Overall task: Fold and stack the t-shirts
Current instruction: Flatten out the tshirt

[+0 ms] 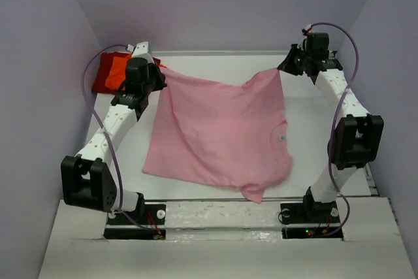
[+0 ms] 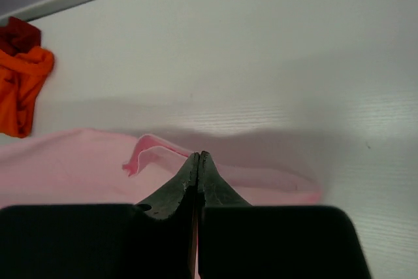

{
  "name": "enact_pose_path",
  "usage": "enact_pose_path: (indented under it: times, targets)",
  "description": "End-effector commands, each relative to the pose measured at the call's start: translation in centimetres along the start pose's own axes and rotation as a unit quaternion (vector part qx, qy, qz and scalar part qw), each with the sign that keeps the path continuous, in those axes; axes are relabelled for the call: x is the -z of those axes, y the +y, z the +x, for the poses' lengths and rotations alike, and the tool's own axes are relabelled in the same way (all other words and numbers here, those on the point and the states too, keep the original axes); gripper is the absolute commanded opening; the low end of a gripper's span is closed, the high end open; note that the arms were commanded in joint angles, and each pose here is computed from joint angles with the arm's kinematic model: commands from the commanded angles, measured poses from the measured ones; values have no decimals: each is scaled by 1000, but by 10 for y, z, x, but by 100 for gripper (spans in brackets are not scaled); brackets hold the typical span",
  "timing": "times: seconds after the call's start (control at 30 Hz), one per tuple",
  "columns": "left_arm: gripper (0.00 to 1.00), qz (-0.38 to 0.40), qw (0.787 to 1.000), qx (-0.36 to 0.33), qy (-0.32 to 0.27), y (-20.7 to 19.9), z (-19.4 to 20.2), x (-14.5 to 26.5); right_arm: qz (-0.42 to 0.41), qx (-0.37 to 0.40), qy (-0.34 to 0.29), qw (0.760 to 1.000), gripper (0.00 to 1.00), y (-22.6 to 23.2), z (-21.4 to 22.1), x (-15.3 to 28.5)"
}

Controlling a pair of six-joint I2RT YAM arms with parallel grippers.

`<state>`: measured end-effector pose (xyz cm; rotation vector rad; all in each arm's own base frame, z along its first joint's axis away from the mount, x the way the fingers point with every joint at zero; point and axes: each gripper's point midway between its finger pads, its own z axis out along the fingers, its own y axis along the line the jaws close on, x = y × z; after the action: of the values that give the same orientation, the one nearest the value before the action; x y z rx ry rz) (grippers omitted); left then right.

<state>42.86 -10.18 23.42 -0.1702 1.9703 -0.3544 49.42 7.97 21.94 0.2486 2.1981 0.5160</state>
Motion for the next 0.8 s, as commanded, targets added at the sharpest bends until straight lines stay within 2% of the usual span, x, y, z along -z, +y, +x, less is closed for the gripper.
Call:
enact_pose_path:
  times: [0.0,0.1,0.2,0.3,0.33,0.37,0.43,0.47,0.57,0.63,0.77]
  targets:
    - [0,52,980,-17,-192,-40,-134,70,-116,53,-167,978,0,89,-106,83]
    - [0,79,971,-16,-224,-55,-159,111,-141,58,-201,968,0,109,-120,126]
    - [0,106,965,-12,-240,-64,-164,146,-159,63,-225,959,0,122,-118,170]
    - [0,138,962,1,-235,-68,-146,171,-168,67,-222,958,0,121,-91,196]
    - [0,140,966,2,-217,-64,-126,167,-167,67,-217,960,0,118,-81,200]
    - [0,154,961,2,-231,-67,-124,188,-169,70,-213,960,0,114,-61,212]
    - [0,160,963,2,-217,-66,-96,193,-176,72,-212,959,0,111,-39,227]
    - [0,173,956,4,-235,-69,-94,217,-195,73,-208,956,0,113,-17,244]
    - [0,198,954,15,-225,-72,-74,250,-213,73,-203,953,0,115,12,274]
    - [0,217,948,22,-233,-74,-76,282,-211,86,-215,950,0,116,25,308]
    - [0,223,939,18,-262,-74,-99,330,-220,104,-255,936,0,133,17,367]
